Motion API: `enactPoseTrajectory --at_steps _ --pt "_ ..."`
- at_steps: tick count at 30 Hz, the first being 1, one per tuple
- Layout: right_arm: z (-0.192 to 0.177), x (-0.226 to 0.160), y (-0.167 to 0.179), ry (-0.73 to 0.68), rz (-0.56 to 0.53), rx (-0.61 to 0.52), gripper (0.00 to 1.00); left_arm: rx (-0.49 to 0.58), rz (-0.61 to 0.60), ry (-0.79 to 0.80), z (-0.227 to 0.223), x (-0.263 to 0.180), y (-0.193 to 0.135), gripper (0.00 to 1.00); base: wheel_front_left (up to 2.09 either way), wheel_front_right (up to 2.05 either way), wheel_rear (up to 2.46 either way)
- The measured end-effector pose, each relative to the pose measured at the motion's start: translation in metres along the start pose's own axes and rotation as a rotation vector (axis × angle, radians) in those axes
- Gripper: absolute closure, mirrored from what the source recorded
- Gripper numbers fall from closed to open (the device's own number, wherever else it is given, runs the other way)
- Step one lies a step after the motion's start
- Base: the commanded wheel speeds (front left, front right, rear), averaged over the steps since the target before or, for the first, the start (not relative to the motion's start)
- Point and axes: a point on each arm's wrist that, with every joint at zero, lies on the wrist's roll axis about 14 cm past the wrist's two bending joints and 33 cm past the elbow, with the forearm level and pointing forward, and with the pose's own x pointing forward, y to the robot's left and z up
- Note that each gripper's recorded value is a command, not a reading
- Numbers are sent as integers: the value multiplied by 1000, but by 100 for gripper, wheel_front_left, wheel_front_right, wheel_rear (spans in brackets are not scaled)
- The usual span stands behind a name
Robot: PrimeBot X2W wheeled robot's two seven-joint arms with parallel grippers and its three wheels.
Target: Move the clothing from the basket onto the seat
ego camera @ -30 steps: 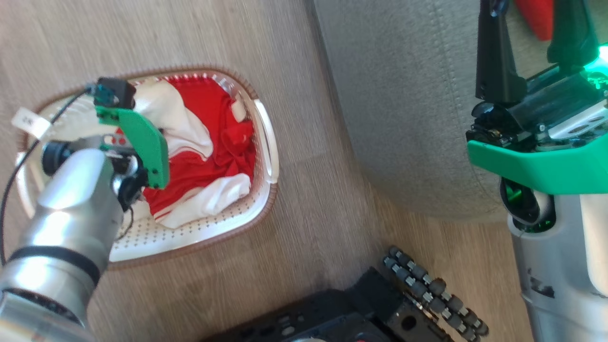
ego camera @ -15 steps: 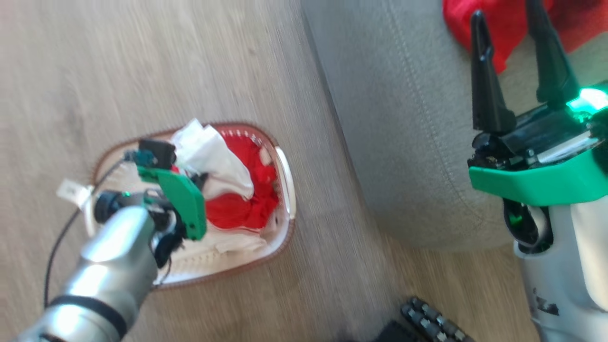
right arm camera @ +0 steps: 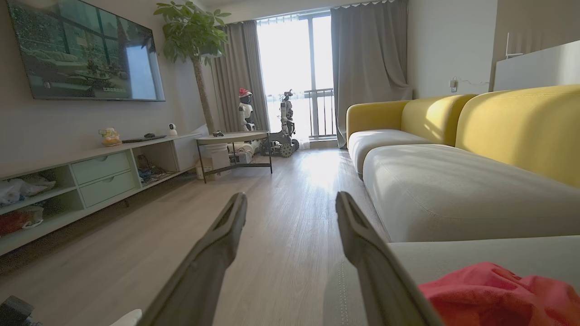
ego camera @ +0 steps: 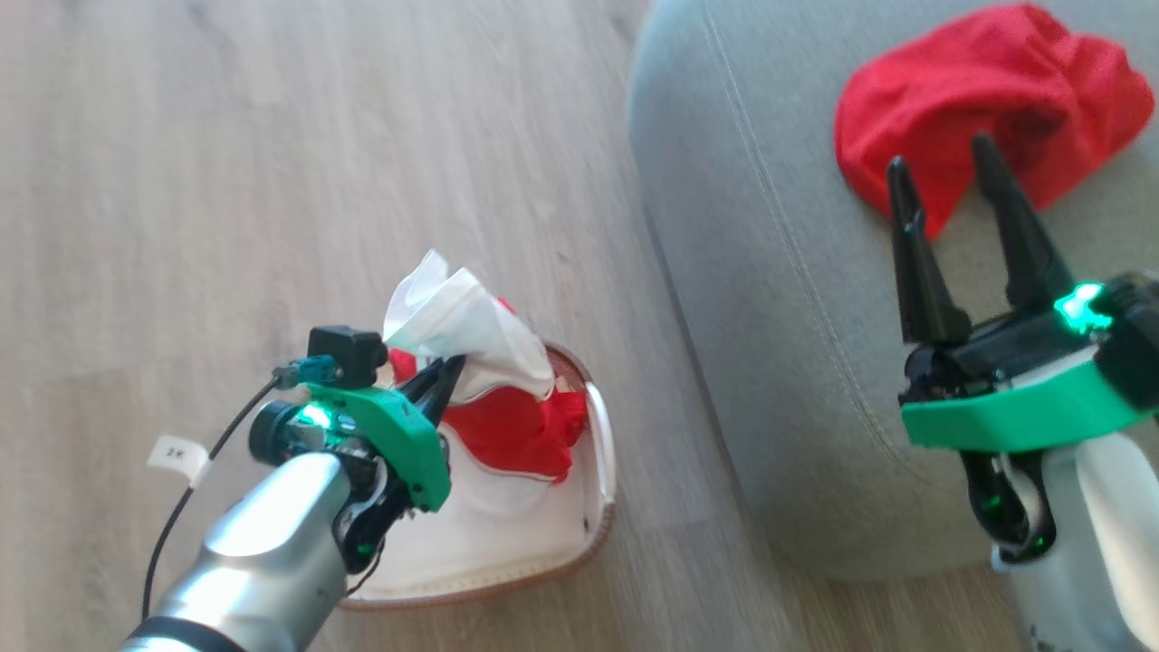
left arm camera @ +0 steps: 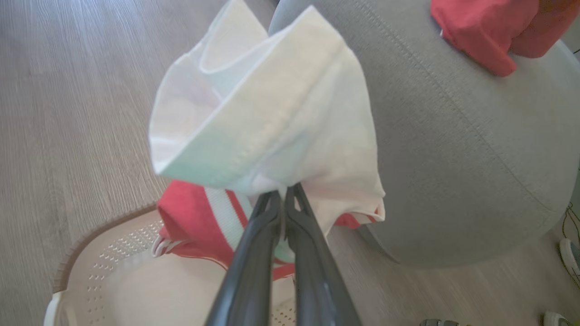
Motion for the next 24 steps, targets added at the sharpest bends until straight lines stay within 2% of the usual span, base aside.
enactPoseTrajectory --at_steps 11,24 --pt "12 -20 35 3 74 74 0 95 -13 -324 98 -54 -32 100 0 0 0" --pt "11 -36 76 30 177 135 0 216 -20 -574 184 -124 -71 100 0 0 0"
